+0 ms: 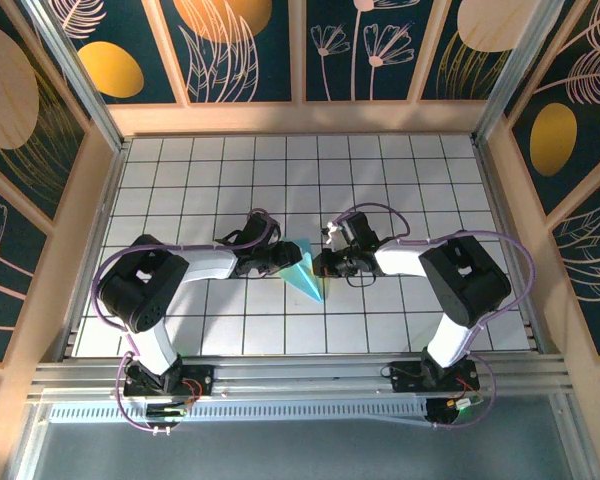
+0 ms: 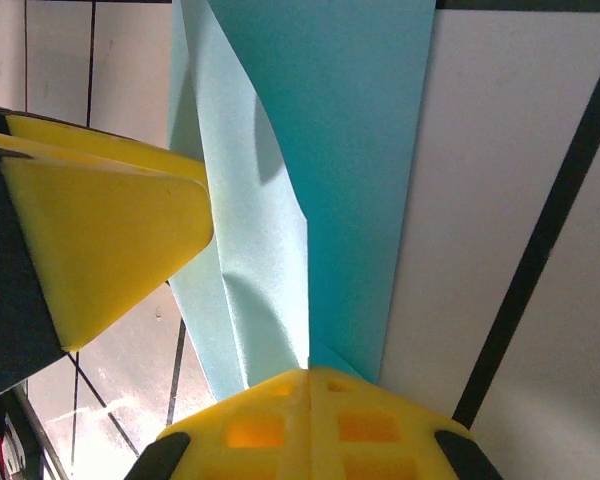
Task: Fold a paper plane with a square sheet of paper (fold left side to right side)
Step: Fourth fold the wing at the center of the table.
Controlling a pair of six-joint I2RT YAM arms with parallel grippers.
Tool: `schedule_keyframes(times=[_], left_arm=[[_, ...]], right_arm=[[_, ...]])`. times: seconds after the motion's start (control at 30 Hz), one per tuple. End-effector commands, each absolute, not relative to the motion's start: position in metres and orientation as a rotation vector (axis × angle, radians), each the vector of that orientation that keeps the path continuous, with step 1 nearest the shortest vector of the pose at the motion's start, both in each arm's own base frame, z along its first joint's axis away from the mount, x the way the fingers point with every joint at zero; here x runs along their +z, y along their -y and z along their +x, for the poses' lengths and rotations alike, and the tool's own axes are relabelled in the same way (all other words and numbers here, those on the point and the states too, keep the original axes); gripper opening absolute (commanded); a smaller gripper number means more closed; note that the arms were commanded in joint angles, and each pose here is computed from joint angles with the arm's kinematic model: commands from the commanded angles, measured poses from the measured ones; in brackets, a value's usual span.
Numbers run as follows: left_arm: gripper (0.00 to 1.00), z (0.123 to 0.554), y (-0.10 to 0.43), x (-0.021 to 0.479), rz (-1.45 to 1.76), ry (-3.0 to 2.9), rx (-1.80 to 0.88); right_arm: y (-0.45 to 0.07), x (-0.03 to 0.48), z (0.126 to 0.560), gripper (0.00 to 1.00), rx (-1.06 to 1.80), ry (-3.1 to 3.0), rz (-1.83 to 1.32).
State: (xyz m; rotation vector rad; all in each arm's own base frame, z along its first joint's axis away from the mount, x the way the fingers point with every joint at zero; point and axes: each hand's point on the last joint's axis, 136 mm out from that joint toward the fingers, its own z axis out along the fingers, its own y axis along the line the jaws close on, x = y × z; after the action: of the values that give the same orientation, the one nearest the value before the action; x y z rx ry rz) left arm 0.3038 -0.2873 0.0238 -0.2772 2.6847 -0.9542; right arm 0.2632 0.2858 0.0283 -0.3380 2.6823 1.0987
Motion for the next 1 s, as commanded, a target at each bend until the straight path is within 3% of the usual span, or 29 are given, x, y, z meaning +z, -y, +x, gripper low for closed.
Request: schedule_keyframes(times=[0.0,0.97], left_arm=[[0.45,0.289,0.277,0.001,-0.289,-2.776,-0.869],[0.45,0.291,0.277,0.001,-0.289,-2.779,-0.862]], right_arm=[[-0.289,0.024,0.262,0.0,1.083,-2.698,-0.359],[-0.283,0.031,0.263,0.0,1.035,-2.689,-0.364]])
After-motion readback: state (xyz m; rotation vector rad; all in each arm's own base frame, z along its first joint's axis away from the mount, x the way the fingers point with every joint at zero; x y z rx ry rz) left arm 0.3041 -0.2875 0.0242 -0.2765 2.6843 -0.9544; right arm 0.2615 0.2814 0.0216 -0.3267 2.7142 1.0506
